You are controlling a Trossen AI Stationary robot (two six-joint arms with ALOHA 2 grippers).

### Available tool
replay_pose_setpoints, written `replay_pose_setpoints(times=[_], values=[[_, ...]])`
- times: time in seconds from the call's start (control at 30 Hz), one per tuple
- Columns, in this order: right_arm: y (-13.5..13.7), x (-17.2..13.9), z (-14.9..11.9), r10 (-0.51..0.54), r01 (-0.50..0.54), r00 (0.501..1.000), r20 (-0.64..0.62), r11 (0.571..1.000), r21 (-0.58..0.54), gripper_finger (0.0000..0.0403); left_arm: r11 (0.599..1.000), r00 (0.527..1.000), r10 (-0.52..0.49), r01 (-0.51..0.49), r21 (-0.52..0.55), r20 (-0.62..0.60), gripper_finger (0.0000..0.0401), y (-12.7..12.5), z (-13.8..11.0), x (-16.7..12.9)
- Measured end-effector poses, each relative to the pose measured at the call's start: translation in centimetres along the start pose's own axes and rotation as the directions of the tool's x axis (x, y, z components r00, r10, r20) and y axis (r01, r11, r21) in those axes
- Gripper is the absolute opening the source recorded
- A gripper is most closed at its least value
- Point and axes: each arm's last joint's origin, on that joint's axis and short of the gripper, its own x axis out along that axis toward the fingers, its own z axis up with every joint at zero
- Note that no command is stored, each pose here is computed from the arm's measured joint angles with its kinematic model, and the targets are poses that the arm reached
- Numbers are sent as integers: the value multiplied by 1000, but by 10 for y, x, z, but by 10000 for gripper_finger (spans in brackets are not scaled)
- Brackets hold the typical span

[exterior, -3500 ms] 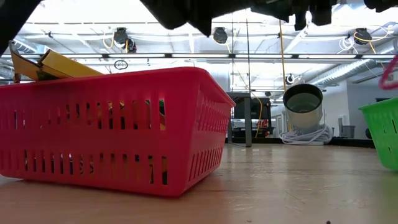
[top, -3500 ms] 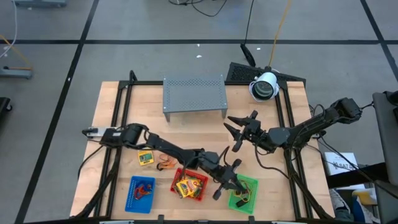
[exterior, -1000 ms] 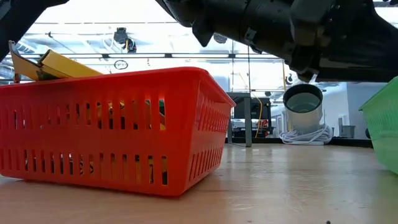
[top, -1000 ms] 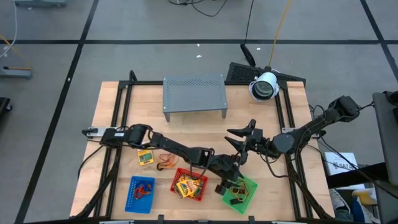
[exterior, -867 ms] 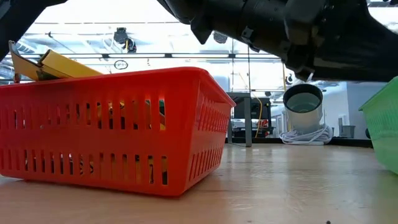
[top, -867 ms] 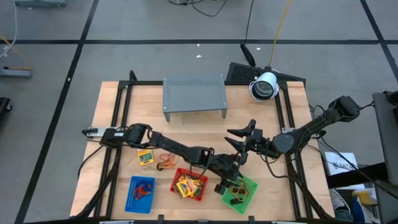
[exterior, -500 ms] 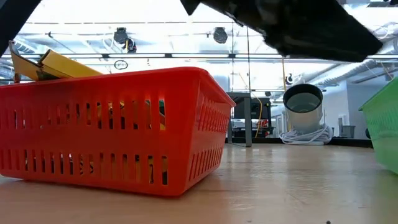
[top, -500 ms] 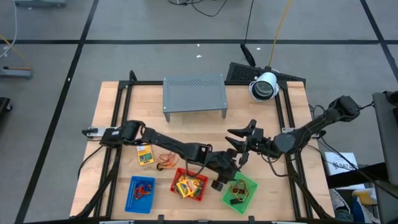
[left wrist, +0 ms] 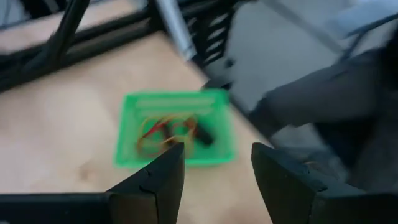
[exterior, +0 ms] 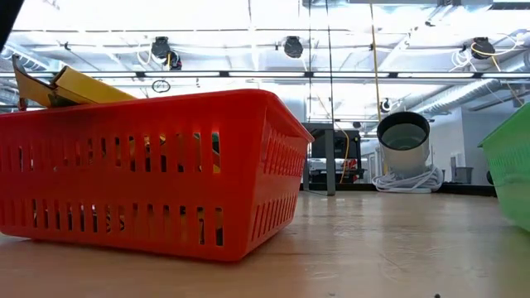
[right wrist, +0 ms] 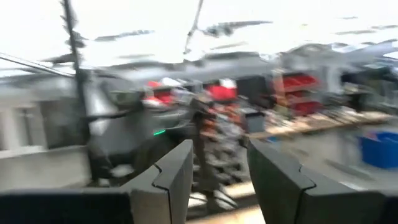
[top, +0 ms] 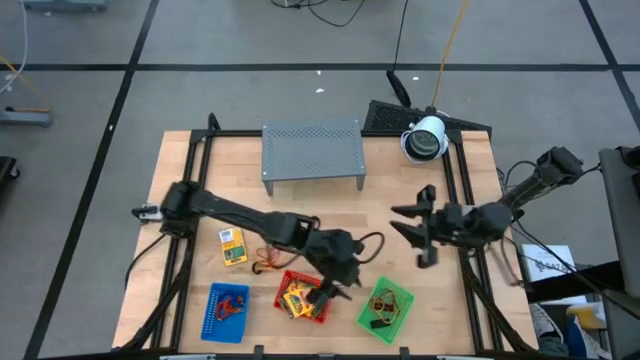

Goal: Pick & Place Office Desk Supplies
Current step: Put the bottom orange rubber band into the green basket

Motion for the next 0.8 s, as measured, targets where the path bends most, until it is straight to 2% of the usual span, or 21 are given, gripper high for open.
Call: replay_pose_setpoints(times=[0.13,0.27,0.37,0.47,0.57,0.67,0.8], values=[[7,-14,8,134,-134,991,-13,991,12,141,992,987,-127,123,42,102,195,-23,15,-30],[14,-21,3,188,-188,979,-82,982,9,141,986,956,-161,144,83,247,195,-45,19,-58],[19,-23,-3,212,-212,970,-123,977,9,141,997,951,-71,71,9,301,195,-53,5,-79],[24,-25,-8,233,-235,960,-156,972,7,141,992,948,92,-59,-116,304,195,-56,-13,-101],[27,-28,-13,248,-253,950,-189,967,-4,141,949,923,255,-181,-259,287,196,-63,-29,-126],[29,-30,-20,255,-271,935,-246,962,-33,141,870,904,375,-266,-416,206,196,-70,-44,-147],[28,-32,-26,242,-267,921,-305,963,-41,141,762,900,425,-301,-573,92,195,-82,-56,-165]])
